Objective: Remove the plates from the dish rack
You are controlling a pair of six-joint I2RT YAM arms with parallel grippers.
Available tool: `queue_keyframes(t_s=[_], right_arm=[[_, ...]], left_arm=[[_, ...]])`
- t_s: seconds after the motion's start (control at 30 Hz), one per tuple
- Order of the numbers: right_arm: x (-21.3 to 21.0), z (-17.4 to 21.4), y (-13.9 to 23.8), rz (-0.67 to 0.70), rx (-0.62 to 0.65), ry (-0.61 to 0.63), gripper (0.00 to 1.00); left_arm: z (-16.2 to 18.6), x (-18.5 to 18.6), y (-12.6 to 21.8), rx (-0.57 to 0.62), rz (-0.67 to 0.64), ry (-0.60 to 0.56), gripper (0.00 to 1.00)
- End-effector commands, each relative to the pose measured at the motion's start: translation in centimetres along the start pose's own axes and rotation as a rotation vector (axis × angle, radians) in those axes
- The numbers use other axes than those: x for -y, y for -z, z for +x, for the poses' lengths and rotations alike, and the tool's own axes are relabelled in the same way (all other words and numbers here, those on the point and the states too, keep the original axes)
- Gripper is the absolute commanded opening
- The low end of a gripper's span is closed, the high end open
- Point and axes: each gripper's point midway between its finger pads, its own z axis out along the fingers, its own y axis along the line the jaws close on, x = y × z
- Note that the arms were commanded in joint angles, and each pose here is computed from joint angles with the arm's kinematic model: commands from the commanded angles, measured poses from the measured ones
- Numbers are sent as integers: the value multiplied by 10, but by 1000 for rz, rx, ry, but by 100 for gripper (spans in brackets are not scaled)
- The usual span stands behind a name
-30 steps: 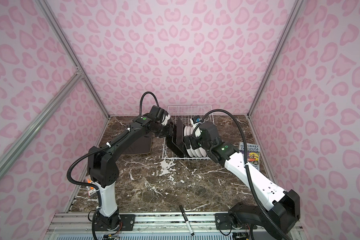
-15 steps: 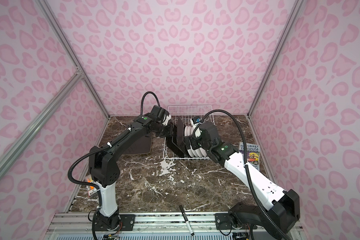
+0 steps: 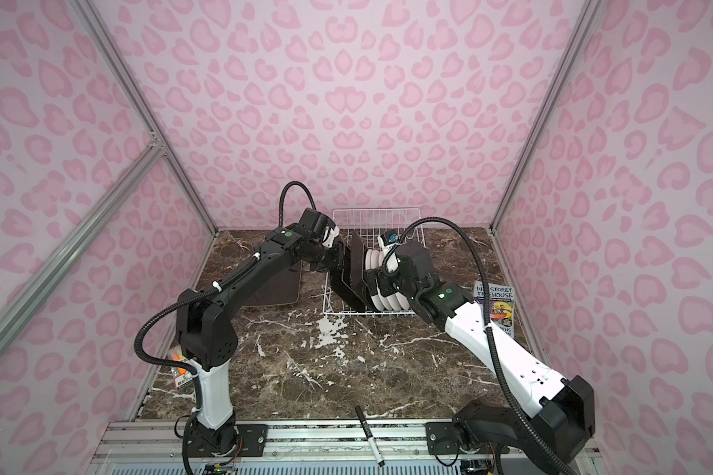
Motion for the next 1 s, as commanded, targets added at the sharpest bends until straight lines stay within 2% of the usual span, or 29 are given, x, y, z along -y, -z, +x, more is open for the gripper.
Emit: queue_keyframes(t_s=[0.0,0.17,0.97], right_arm=[[-1,-6,0,-5,28,-5,99],[-1,-7,1,-6,35,-2,99],[-1,-9,1,-7,50,-8,99]], left_arm=[[17,-27,-2,-62,-125,-29,17],[16,-25,3,-50,-124,-20,4],[-5,12,40,39,19,5,4]])
